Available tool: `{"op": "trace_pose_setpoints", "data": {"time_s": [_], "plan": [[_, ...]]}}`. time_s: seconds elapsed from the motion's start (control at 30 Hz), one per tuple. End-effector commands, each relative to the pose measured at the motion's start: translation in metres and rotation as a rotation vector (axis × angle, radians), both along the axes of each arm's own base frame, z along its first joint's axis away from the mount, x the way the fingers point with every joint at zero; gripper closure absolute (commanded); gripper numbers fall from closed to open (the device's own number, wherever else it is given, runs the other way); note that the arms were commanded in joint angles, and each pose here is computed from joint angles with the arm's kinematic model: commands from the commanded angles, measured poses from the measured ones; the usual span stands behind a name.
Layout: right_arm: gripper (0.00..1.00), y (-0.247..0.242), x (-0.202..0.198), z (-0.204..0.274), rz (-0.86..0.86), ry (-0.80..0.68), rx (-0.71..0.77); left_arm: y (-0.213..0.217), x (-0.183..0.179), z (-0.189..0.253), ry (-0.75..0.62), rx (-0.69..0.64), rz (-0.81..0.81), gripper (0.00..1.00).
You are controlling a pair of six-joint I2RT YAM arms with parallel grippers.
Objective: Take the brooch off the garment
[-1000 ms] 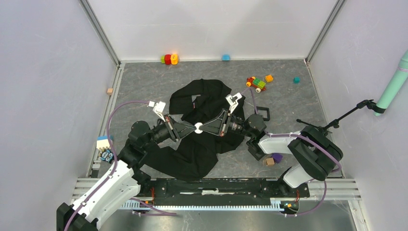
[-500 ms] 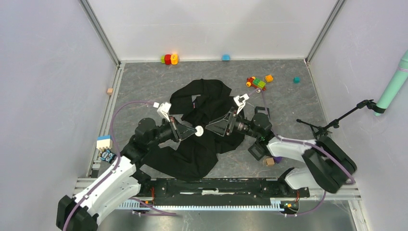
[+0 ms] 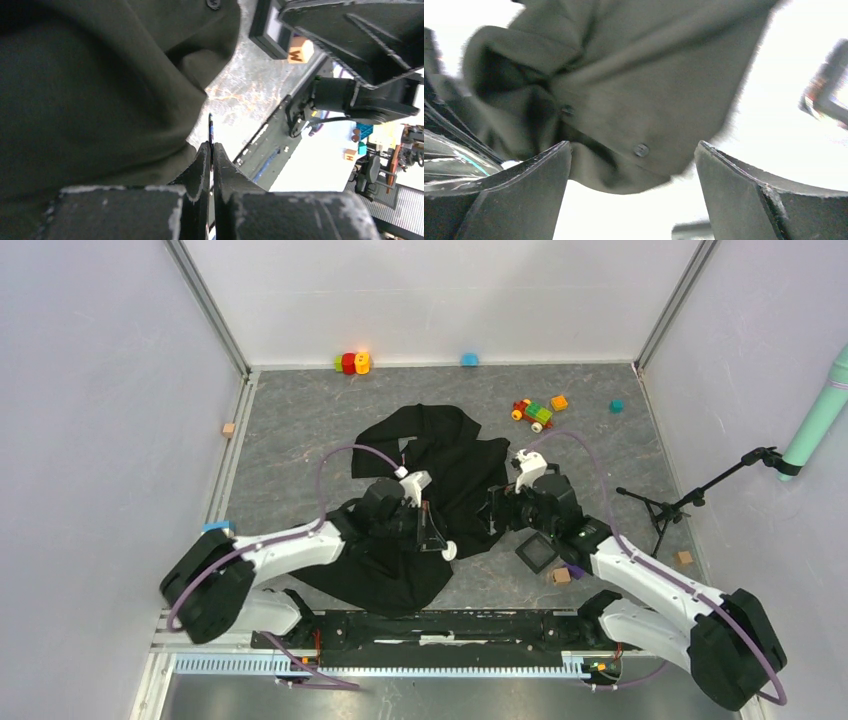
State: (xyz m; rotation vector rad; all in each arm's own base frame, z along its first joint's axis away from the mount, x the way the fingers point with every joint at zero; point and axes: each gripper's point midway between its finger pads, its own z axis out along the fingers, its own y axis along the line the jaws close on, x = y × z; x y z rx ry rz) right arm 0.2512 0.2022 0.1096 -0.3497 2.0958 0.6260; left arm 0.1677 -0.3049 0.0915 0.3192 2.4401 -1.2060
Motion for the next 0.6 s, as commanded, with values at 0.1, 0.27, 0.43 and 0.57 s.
{"op": "trace_pose_setpoints", "data": {"time_s": [0.1,0.27,0.43,0.57], "plan": [[0.02,-0.081,-0.006,-0.033,-0.212,0.093,-0.162,0.008,0.077,-0.05,0.016,0.124,0.212,0.98],[0.02,-0.105,-0.009,-0.047,-0.259,0.158,-0.079,0.107,0.167,-0.073,0.098,0.133,0.63,0.98],[0.02,-0.105,-0.018,-0.065,-0.214,0.226,-0.07,0.155,0.198,-0.027,-0.093,0.161,0.825,0.98],[0.02,-0.087,-0.031,-0.071,-0.093,0.262,-0.022,0.125,0.195,0.022,-0.186,0.047,0.661,0.98]]}}
